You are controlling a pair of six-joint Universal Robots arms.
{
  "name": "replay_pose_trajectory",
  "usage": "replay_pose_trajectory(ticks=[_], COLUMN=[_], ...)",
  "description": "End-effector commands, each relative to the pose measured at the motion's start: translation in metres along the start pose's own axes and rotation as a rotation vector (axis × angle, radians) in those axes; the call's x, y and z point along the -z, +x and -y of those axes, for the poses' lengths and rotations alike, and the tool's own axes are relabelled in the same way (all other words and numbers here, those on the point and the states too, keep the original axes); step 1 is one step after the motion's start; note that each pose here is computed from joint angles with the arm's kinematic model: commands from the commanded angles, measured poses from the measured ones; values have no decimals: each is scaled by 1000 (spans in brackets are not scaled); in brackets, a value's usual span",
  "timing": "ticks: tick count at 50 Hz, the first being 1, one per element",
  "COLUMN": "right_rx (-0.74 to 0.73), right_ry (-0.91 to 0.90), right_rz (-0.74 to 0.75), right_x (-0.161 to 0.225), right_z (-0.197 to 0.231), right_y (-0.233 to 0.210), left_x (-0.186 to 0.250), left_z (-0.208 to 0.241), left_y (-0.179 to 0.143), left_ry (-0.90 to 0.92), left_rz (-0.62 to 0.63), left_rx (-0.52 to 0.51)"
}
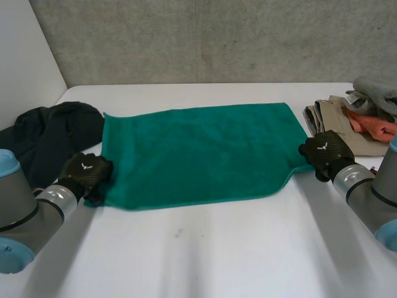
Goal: Fold the laundry.
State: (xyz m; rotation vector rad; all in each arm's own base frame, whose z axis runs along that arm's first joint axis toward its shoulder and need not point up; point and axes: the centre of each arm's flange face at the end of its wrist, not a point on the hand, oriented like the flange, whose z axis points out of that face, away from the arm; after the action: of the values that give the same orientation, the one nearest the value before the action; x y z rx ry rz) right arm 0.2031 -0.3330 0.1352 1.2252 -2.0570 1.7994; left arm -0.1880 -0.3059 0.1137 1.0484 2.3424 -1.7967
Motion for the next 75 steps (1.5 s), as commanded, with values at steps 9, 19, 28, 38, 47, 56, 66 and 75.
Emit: replay_pose_trajectory(ticks=[9,19,28,38,47,56,66,75], right_rx=[8,8,7,9,7,6,15,22], right_ry=[6,-1,-4,-5,-10,-12,-14,-12], right_rz=[-16,-7,-4,4,3,5,5,-3], right_x=[2,4,4,4,3,3,3,2], right_z=[5,6,5,4,3,2,1,2], right_y=[7,6,5,1,2,1,1,5], left_x=[2,22,33,21,5,-9,-22,-23], left_z=[4,10,2,-13,-12,-4,4,14], left_y=[5,-2,-4,-3,-5,-5,-4,-10], left_ry=[-29,-46,-101,-130,-67,-17,9,22], left_rz=[-9,-13,-21,-35,3,16,21,59], left_rx=[23,41,16,-34,-56,-55,-70,-30])
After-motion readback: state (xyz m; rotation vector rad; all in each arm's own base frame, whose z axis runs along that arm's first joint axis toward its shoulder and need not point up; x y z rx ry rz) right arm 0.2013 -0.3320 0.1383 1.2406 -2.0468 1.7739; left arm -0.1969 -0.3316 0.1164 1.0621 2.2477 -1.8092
